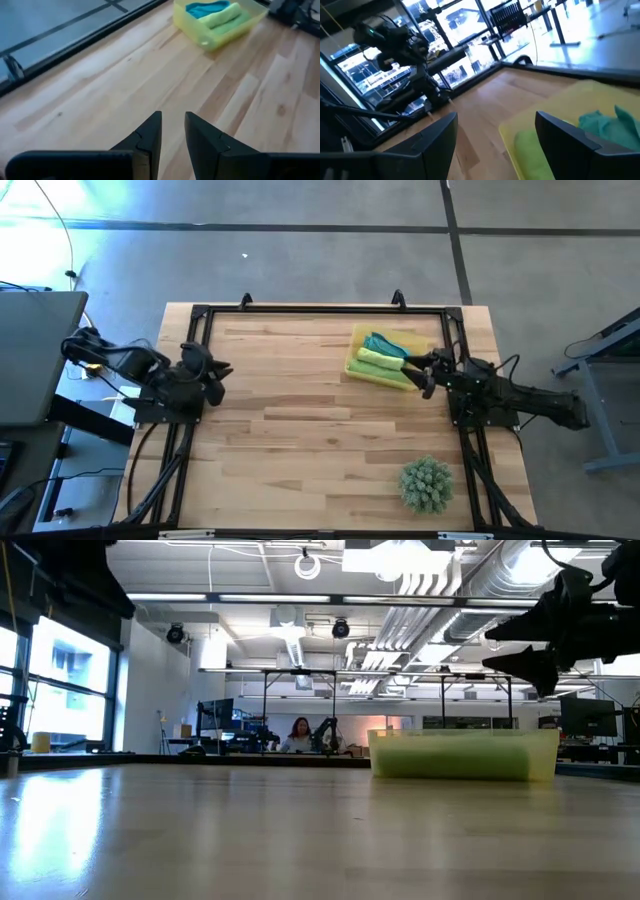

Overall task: Roll microfiber towels into tight, uniform cylinder then place into a basket
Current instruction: Return to Home Position

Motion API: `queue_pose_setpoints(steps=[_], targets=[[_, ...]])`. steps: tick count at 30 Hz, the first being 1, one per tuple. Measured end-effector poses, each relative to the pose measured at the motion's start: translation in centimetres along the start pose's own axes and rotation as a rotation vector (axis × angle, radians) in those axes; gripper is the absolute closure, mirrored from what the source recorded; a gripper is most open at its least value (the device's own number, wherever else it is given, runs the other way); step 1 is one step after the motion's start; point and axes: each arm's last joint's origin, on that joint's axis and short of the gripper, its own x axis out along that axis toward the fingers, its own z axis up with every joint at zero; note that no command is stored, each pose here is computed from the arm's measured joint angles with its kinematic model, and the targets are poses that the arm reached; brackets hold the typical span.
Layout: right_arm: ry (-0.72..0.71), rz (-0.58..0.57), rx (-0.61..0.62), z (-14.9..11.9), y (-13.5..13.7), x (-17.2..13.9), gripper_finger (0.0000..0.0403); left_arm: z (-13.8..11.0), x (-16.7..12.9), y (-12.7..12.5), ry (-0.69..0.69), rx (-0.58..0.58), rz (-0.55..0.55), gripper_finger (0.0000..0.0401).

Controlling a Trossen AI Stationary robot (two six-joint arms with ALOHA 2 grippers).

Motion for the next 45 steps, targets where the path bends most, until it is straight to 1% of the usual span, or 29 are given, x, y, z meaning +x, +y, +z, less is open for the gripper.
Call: queue_pose_setpoints(steps=[3, 7, 10, 14, 18, 21, 26, 30, 36, 45], targets=[[-0.031, -0.006, -0.043, 0.2, 0.1, 0.0, 0.0144, -1.7, 1.6, -0.2, -0.026, -0.045, 0.004, 0.0327], [-0.025, -0.031, -0.073, 0.1, -0.1, 0.0, 0.0144, -4.3, 4.1, -0.9, -0.030, -0.075, -0.060, 0.0327], [-0.007, -0.040, -0.077, 0.0, -0.1, 0.0, 0.0144, -6.1, 5.9, -1.5, -0.048, -0.111, -0.132, 0.0327], [-0.001, -0.042, -0.061, -0.1, -0.2, 0.0, 0.0144, -8.2, 7.9, -2.2, -0.111, -0.140, -0.273, 0.0327], [0.000, -0.043, -0.052, -0.1, -0.2, 0.0, 0.0144, -9.7, 9.0, -2.2, -0.208, -0.164, -0.392, 0.0327], [0.001, -0.043, -0.053, -0.1, -0.2, 0.0, 0.0144, -10.5, 9.4, -2.0, -0.279, -0.181, -0.445, 0.0327], [0.002, -0.043, -0.103, -0.1, -0.2, 0.0, 0.0144, -10.3, 9.3, -2.0, -0.320, -0.098, -0.441, 0.0327], [0.003, -0.044, -0.151, -0.1, -0.2, 0.0, 0.0144, -10.5, 9.5, -1.8, -0.329, -0.009, -0.380, 0.0327], [0.005, -0.044, -0.217, -0.1, -0.2, 0.0, 0.0144, -10.7, 9.6, -1.7, -0.322, 0.010, -0.355, 0.0327], [0.005, -0.044, -0.210, -0.1, -0.2, 0.0, 0.0144, -10.7, 9.6, -1.7, -0.320, 0.008, -0.355, 0.0327]])
